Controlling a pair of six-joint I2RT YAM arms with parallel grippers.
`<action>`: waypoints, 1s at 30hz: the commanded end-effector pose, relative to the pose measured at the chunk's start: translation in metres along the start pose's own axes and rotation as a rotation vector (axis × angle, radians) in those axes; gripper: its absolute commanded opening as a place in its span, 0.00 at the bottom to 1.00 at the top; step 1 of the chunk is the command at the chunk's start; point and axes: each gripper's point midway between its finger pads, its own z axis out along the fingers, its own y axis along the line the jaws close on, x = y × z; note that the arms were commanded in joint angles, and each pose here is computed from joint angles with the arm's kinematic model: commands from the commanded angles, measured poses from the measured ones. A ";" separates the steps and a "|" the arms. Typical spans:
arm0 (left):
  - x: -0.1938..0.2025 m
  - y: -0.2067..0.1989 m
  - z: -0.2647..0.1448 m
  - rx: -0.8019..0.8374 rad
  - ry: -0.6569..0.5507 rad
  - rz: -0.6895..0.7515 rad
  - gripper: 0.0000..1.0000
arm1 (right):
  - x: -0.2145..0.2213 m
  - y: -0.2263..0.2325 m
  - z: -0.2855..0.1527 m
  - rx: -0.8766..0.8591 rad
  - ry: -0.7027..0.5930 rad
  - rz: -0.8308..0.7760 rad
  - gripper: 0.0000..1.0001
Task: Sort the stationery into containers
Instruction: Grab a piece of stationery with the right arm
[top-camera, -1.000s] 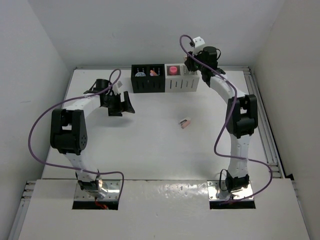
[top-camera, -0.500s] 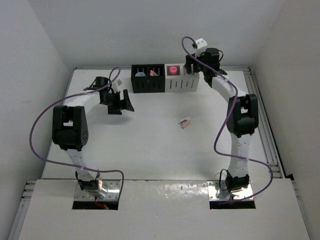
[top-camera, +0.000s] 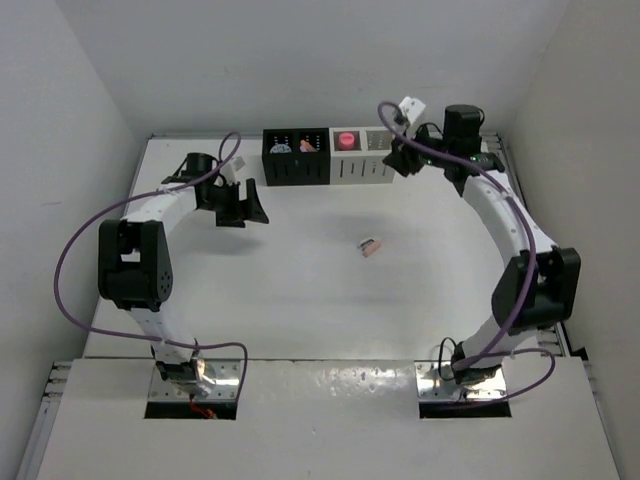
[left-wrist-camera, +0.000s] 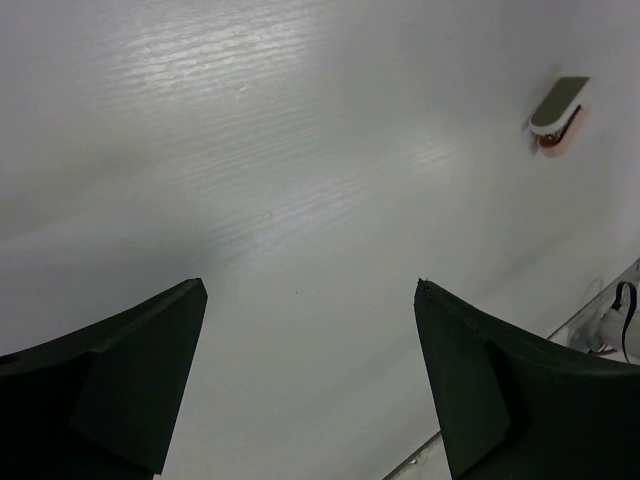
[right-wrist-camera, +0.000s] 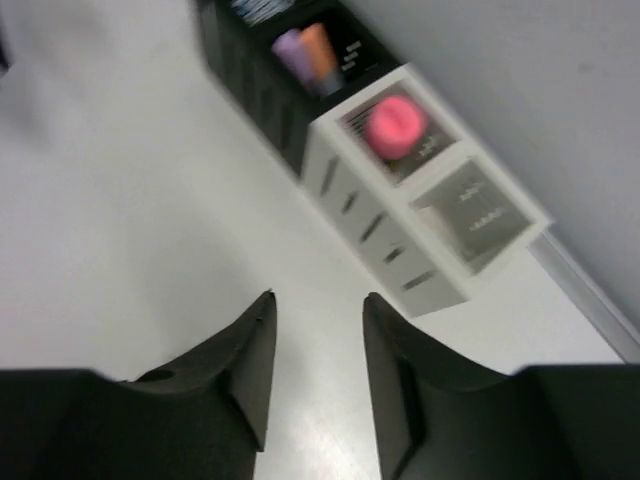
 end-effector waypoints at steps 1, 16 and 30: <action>-0.006 -0.021 -0.018 0.107 -0.043 0.099 0.91 | 0.063 0.073 -0.021 -0.277 0.134 -0.144 0.37; 0.002 -0.030 -0.020 0.144 -0.034 0.136 0.89 | 0.183 0.146 -0.017 -0.619 0.360 -0.590 0.44; 0.005 -0.021 -0.011 0.133 0.006 0.132 0.89 | 0.214 0.133 0.028 -0.762 0.400 -0.781 0.76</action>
